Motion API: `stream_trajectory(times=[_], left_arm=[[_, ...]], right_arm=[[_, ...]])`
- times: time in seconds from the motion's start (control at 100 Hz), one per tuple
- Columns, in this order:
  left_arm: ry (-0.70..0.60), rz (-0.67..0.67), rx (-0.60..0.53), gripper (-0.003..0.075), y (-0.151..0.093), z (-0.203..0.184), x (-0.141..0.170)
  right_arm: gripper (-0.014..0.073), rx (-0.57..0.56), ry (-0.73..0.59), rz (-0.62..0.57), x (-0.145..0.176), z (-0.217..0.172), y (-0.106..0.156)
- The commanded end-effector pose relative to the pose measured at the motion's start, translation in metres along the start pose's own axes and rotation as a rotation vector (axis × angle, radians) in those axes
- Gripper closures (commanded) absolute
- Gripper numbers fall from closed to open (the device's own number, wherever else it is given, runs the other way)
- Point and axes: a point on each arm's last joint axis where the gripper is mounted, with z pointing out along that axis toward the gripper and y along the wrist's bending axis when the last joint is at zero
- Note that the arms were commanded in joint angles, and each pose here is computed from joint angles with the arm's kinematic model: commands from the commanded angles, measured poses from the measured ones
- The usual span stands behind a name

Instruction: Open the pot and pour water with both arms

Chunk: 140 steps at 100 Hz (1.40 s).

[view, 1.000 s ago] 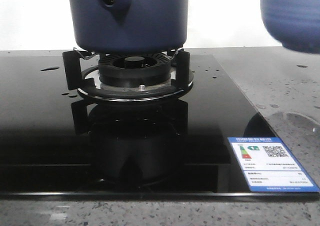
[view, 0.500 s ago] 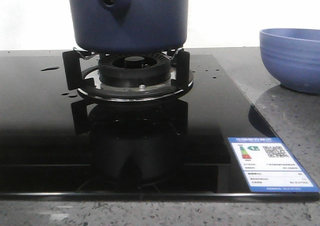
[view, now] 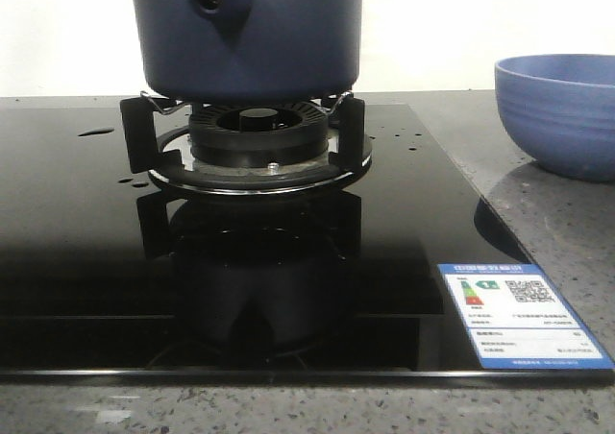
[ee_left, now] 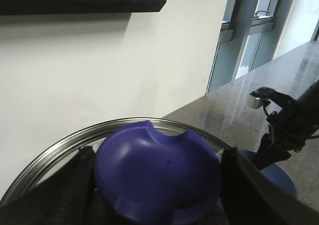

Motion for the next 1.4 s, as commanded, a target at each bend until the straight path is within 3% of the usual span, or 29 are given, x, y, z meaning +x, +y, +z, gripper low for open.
stream_trajectory(times=[0.0, 0.31, 0.49, 1.39], left_arm=[[-0.094, -0.009, 0.033, 0.0363, -0.012, -0.007, -0.022], [-0.022, 0.061, 0.139, 0.0363, -0.022, 0.026, 0.0], [0.004, 0.058, 0.115, 0.0363, -0.016, 0.039, 0.01], [0.07, 0.041, 0.107, 0.0363, -0.003, 0.054, 0.03]], right_arm=[[0.0137, 0.01, -0.132, -0.03, -0.009, -0.043, 0.005], [0.0139, -0.034, -0.294, -0.039, -0.003, -0.102, 0.021], [0.0139, -0.032, -0.32, -0.048, 0.004, -0.117, 0.025], [0.0139, -0.046, -0.338, -0.044, 0.005, -0.119, 0.027]])
